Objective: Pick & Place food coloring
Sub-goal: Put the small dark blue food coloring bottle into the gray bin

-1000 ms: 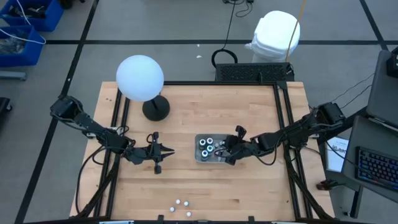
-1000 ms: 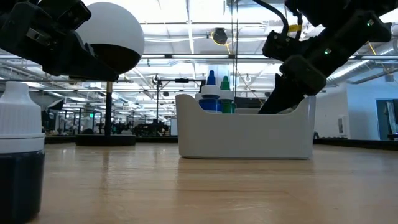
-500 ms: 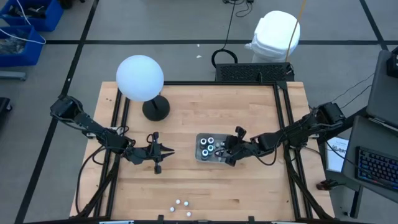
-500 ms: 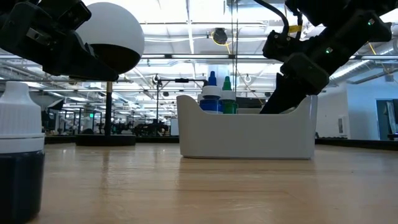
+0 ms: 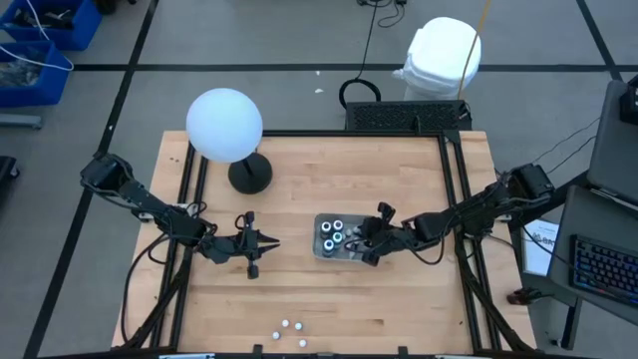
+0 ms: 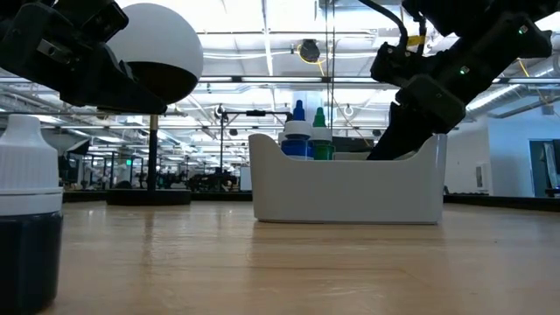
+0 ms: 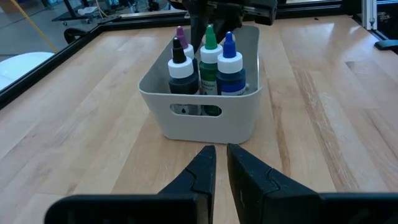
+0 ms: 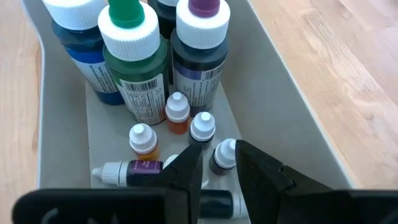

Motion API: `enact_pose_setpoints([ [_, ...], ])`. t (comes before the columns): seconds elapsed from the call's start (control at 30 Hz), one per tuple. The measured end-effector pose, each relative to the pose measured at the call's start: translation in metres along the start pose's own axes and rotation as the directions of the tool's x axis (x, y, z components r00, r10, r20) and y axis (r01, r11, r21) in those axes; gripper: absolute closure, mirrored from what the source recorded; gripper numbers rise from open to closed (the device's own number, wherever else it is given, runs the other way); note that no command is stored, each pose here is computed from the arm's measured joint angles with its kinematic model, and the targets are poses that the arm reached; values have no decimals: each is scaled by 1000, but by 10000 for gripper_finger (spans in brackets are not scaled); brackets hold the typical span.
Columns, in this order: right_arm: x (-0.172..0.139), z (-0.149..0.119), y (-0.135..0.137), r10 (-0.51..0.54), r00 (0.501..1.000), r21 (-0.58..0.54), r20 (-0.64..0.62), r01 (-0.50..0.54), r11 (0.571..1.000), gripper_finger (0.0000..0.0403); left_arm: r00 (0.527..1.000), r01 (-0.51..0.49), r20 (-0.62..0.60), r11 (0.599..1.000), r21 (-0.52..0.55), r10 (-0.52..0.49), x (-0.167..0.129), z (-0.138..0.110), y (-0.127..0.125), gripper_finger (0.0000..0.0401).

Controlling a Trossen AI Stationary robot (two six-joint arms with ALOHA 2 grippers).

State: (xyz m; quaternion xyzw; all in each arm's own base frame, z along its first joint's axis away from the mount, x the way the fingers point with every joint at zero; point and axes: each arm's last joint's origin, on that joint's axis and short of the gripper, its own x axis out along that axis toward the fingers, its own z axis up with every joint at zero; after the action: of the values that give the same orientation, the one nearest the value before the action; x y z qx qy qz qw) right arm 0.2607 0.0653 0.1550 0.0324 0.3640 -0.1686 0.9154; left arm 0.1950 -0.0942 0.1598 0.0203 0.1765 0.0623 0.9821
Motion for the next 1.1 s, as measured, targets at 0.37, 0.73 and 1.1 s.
enact_pose_setpoints([
  [0.37,-60,31,8,129,987,-82,98,-122,989,355,1000,-2,-8,1000,5,2,0,-1,0,352],
  [0.73,-115,-7,-2,306,897,-262,318,-227,938,399,1000,-7,15,1000,-25,7,0,1,0,352],
  [1.1,-114,-64,-66,358,789,-128,500,-342,931,402,1000,-7,27,1000,-26,7,0,3,0,352],
])
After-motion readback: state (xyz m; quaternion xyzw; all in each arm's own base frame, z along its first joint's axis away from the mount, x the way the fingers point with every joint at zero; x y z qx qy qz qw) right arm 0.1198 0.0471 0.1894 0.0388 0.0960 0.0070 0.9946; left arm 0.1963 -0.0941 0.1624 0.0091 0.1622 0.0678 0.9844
